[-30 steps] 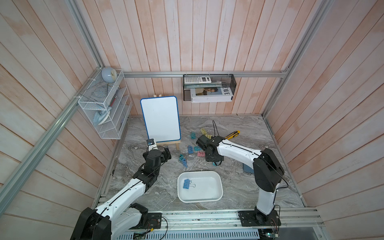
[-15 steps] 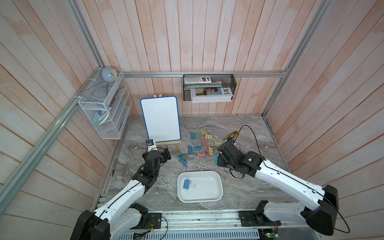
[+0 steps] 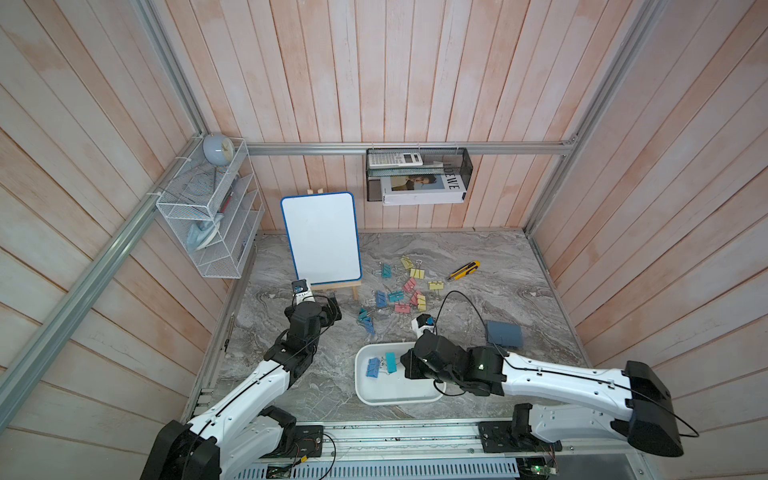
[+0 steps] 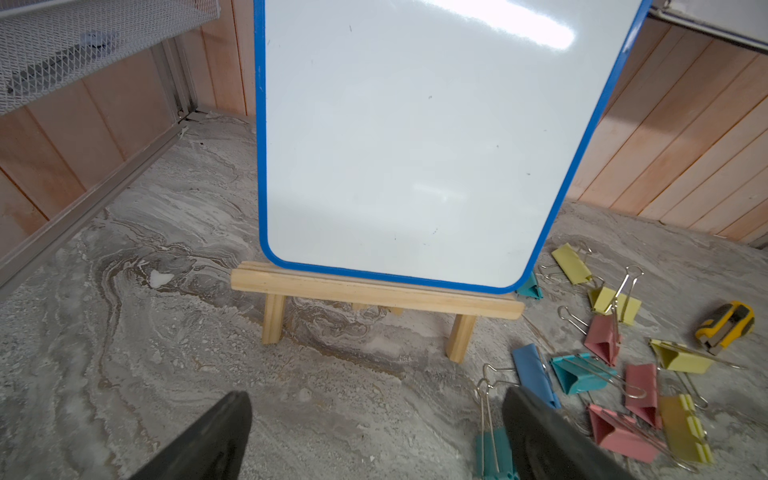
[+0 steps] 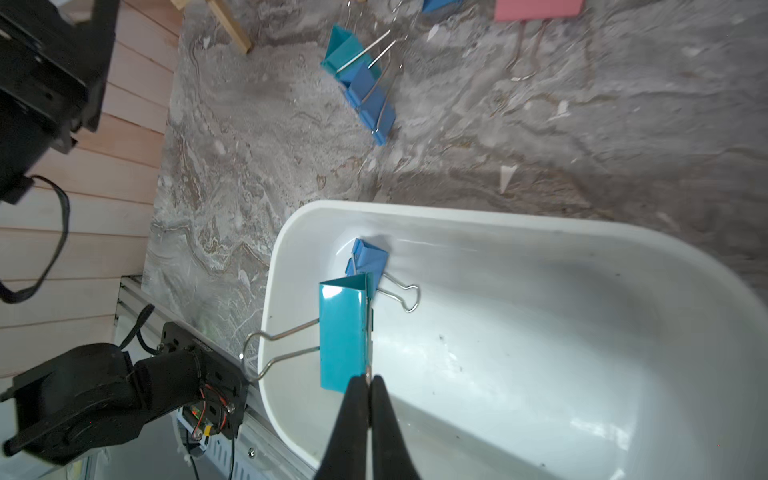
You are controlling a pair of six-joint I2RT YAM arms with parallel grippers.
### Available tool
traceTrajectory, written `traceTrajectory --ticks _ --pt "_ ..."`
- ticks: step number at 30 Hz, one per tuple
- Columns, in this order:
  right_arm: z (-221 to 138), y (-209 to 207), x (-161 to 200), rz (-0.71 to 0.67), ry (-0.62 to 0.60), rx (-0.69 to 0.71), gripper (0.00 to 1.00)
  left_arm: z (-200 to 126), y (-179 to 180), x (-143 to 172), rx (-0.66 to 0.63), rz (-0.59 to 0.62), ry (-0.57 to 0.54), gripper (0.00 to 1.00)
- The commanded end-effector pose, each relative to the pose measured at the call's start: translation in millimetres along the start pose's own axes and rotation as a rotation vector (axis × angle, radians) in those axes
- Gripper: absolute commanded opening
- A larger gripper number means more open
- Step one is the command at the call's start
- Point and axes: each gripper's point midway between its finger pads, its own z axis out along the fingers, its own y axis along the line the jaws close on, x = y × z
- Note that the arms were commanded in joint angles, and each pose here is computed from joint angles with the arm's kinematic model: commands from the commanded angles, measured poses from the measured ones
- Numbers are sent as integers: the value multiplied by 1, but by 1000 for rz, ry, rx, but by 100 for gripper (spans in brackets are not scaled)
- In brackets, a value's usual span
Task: Put the binder clips in the storage box
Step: Place the binder clip in the storage box.
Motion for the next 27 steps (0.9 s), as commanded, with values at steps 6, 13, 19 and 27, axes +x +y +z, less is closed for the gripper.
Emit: traceTrajectory --ticks 6,13,19,27 --pt "33 43 22 88 54 -153 0 1 4 0 -14 15 -12 100" --pt "50 21 37 98 86 -87 0 2 3 1 -8 13 -10 100" --pt "61 13 47 109 122 -57 0 2 4 2 -13 16 -8 100" --pt "53 -6 48 89 120 25 23 2 4 2 -15 17 -8 100"
